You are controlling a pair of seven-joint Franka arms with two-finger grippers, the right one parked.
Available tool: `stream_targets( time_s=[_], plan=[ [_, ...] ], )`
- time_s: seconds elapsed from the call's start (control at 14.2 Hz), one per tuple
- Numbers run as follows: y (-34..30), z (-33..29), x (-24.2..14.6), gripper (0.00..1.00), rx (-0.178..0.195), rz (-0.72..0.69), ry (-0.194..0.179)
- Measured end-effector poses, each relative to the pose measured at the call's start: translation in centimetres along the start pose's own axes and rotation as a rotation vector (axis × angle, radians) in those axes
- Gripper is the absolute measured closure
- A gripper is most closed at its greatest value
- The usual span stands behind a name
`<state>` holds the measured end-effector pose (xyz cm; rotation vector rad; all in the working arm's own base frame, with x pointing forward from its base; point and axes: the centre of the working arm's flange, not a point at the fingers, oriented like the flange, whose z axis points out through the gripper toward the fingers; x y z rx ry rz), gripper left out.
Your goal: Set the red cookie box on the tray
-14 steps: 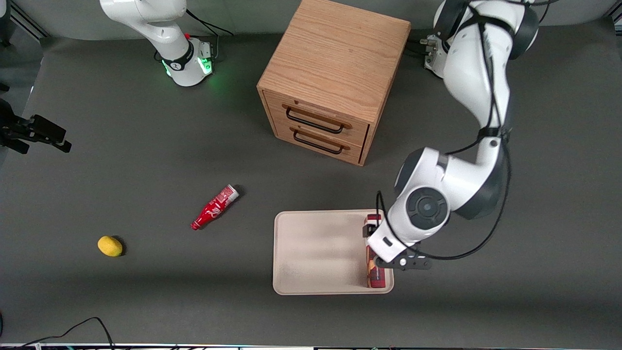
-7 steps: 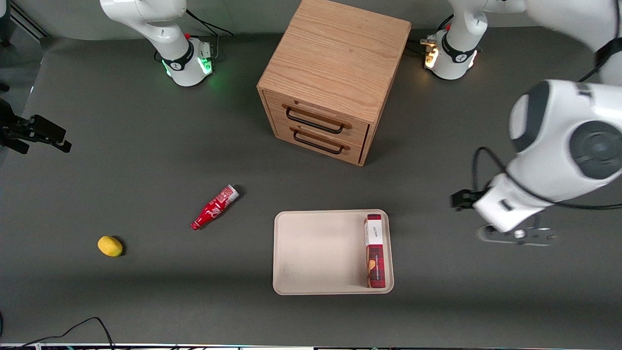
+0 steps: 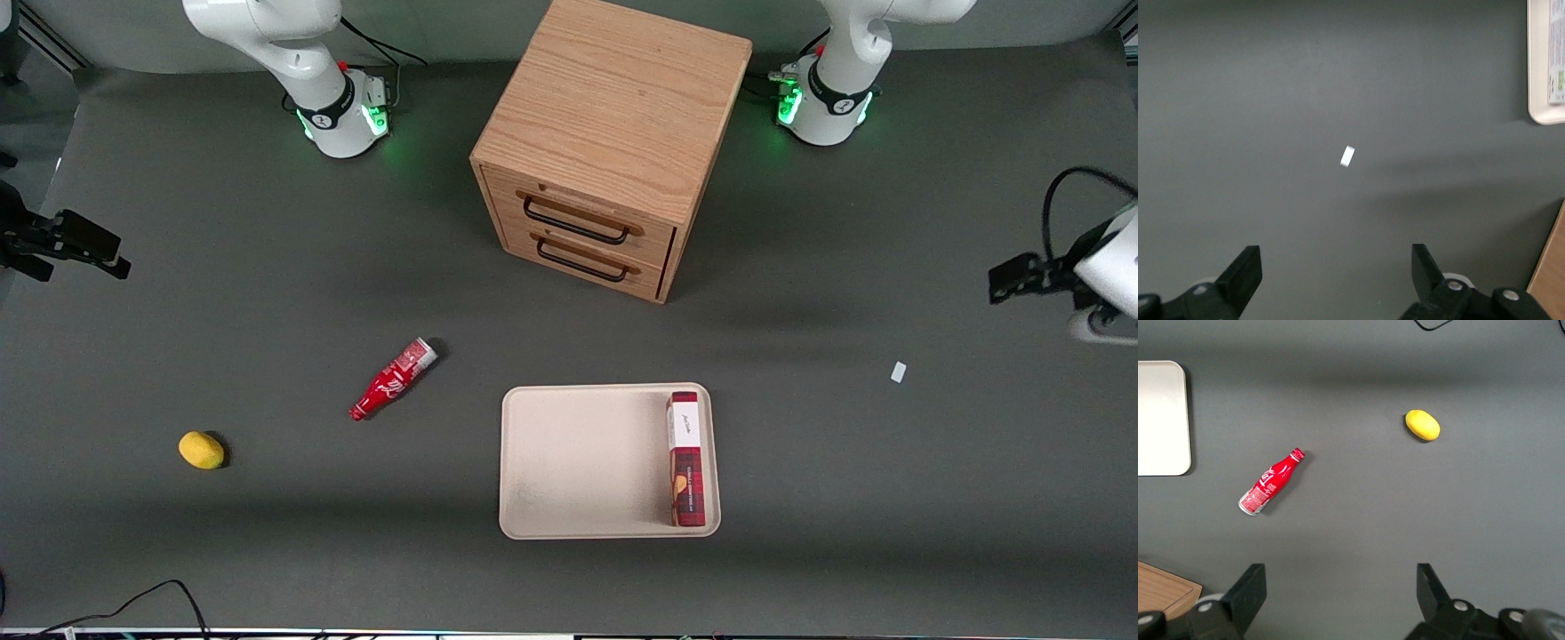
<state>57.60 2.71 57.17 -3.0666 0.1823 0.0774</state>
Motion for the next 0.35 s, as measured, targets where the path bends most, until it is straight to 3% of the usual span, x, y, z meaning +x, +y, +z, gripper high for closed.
stream_targets(
  time_s=[0.35],
  plan=[
    [-1.7, -1.6, -1.8, 0.0, -0.001, 0.02, -0.01]
  ],
)
